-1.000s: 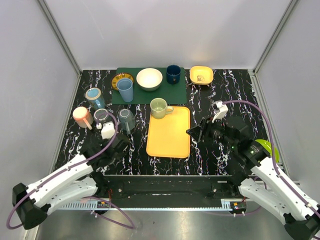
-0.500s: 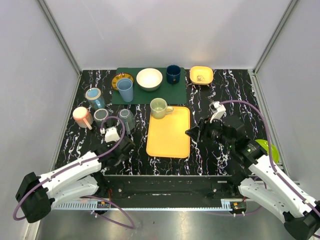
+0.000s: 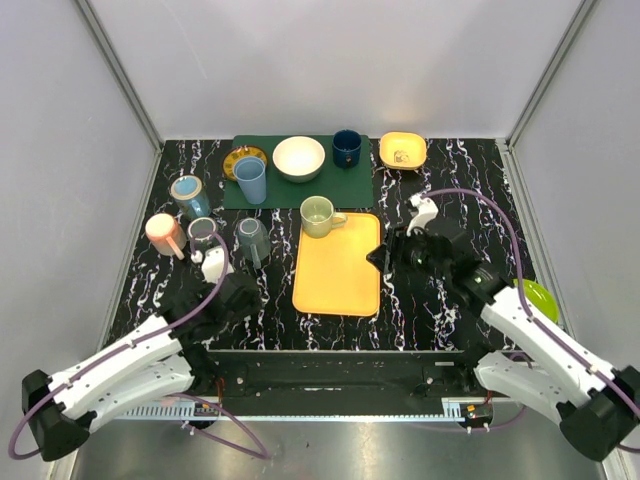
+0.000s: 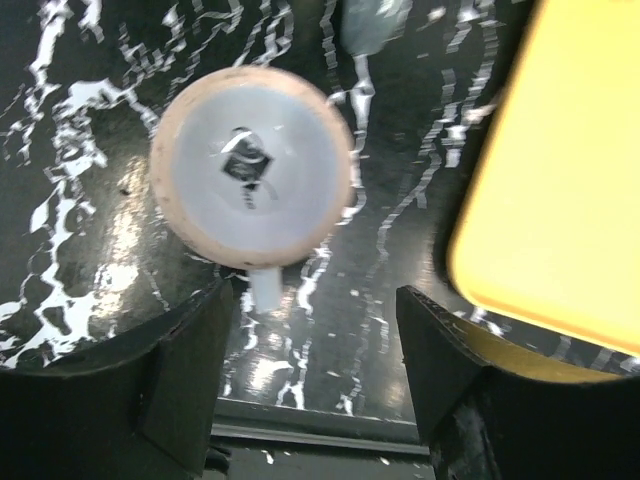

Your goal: Turn the mug right side up

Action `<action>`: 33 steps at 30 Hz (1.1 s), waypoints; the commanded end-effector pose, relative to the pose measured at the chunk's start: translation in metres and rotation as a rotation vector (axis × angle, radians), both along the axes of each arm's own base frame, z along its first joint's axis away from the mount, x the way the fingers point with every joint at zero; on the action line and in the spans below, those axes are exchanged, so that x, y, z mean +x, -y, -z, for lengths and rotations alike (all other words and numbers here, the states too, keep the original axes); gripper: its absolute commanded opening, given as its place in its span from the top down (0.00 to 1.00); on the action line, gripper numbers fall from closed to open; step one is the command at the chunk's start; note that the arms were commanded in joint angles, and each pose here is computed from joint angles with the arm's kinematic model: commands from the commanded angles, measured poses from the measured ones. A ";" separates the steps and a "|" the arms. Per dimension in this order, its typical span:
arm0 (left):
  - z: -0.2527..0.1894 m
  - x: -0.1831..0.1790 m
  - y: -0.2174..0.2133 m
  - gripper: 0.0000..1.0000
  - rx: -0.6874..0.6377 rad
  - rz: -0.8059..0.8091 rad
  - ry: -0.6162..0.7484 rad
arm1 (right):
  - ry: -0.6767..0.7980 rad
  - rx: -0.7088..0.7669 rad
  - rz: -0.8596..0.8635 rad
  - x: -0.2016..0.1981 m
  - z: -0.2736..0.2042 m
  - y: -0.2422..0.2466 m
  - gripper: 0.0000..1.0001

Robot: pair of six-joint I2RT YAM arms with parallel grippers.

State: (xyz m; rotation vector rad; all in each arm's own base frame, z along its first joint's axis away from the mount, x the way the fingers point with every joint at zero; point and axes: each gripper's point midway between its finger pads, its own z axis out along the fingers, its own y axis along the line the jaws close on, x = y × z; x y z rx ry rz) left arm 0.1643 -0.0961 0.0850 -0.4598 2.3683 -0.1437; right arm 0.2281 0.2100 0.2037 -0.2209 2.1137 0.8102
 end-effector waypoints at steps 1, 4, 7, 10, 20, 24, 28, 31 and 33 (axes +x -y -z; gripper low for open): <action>-0.058 0.007 0.019 0.31 -0.095 0.073 0.119 | 0.151 -0.079 0.075 0.045 -0.018 0.000 0.39; -0.083 0.013 0.033 0.32 -0.107 0.133 0.171 | 0.244 -0.117 0.024 0.070 -0.017 -0.016 0.39; -0.097 0.020 0.057 0.33 -0.137 0.221 0.220 | 0.319 -0.217 -0.066 0.095 -0.009 -0.033 0.39; -0.104 0.027 0.074 0.33 -0.167 0.269 0.249 | 0.351 -0.364 -0.164 0.125 0.005 -0.048 0.39; -0.114 0.024 0.077 0.23 -0.209 0.346 0.331 | 0.314 -0.639 -0.428 0.169 0.046 -0.072 0.35; -0.116 0.022 0.072 0.15 -0.210 0.347 0.353 | 0.266 -0.663 -0.497 0.169 0.069 -0.071 0.35; -0.113 0.022 0.070 0.14 -0.195 0.343 0.347 | 0.248 -0.650 -0.511 0.172 0.077 -0.070 0.36; -0.109 0.022 0.072 0.14 -0.195 0.346 0.339 | 0.235 -0.631 -0.527 0.172 0.083 -0.074 0.37; -0.108 0.023 0.073 0.14 -0.193 0.347 0.333 | 0.226 -0.630 -0.532 0.175 0.088 -0.076 0.37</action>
